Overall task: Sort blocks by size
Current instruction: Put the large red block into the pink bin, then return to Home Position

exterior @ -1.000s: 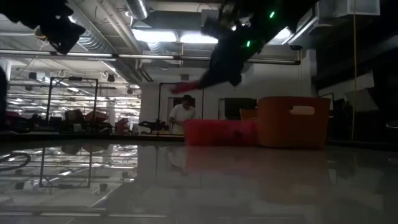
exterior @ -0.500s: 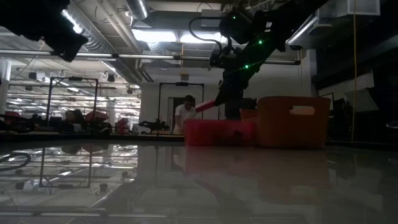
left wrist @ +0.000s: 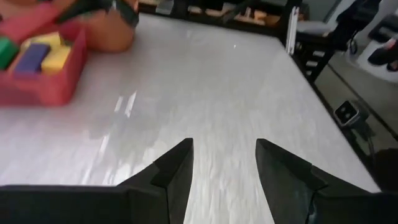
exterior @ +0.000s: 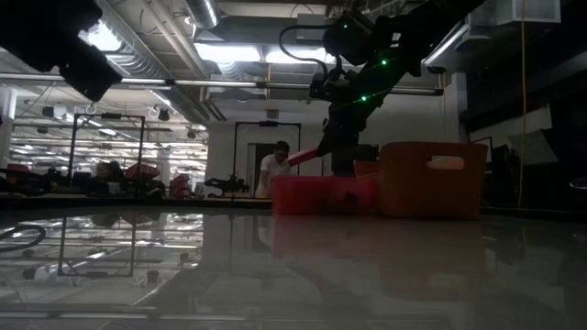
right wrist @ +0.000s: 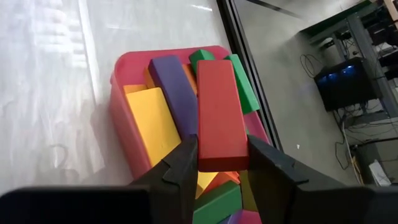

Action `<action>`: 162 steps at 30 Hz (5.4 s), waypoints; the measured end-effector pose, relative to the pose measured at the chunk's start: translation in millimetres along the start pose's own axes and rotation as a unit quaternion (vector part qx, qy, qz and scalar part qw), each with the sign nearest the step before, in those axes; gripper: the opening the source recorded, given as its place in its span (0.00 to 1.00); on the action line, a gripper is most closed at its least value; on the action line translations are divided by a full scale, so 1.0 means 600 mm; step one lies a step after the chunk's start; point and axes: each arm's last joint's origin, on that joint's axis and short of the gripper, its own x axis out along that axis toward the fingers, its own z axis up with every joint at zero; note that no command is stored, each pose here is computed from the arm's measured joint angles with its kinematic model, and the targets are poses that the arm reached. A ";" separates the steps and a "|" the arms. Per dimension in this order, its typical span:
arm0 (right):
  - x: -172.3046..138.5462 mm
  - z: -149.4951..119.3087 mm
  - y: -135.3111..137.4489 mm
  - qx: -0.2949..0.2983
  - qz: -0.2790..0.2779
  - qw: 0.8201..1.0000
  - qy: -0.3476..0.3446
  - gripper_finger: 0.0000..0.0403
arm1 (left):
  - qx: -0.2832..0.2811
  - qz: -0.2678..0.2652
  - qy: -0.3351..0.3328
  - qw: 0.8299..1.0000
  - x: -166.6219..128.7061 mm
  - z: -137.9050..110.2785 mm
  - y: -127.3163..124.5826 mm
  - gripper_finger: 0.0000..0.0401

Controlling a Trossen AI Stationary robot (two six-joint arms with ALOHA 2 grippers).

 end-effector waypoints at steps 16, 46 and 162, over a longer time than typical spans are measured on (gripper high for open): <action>0.000 -0.001 -0.003 -0.003 -0.036 0.999 0.013 0.31 | 0.019 0.030 -0.078 0.996 0.018 -0.003 0.003 0.40; -0.151 -0.016 -0.057 -0.017 0.064 0.996 -0.067 0.56 | 0.029 0.085 -0.163 0.982 0.040 -0.038 0.031 0.40; -0.264 -0.354 0.053 -0.092 0.153 0.876 -0.447 0.56 | 0.021 0.066 -0.209 0.975 0.033 -0.070 0.036 0.40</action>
